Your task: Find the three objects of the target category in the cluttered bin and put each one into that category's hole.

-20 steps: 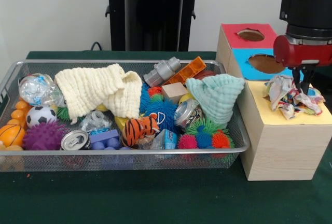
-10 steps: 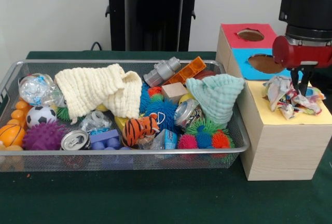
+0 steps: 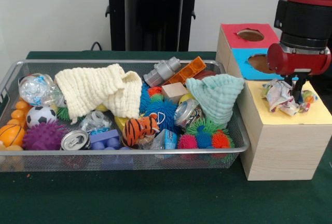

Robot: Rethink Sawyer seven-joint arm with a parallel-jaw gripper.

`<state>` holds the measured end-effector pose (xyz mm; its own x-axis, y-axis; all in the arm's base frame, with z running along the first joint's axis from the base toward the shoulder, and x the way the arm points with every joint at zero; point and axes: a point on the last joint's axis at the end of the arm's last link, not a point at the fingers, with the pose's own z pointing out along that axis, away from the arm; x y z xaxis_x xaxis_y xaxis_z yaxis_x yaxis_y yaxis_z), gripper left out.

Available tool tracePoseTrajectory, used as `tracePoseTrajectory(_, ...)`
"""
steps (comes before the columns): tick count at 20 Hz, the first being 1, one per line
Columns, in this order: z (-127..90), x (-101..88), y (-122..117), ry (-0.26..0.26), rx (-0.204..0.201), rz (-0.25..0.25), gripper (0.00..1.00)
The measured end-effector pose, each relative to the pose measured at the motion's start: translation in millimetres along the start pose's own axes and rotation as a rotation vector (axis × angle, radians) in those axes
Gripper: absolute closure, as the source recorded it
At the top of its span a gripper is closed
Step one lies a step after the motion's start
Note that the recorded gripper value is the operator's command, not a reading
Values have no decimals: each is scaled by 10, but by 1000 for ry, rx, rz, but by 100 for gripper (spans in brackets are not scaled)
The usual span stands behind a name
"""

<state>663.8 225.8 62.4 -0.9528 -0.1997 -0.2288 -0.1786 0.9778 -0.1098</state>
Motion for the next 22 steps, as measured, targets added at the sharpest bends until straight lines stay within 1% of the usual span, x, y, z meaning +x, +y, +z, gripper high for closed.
tracePoseTrajectory(8, 13, 1, -3, 1, 3, -2, 100)
tracePoseTrajectory(13, 67, -3, -12, 3, 4, -2, 100)
tracePoseTrajectory(18, 168, -2, -35, 9, 6, -1, 100)
tracePoseTrajectory(22, 326, 37, -35, 1, 16, -10, 100)
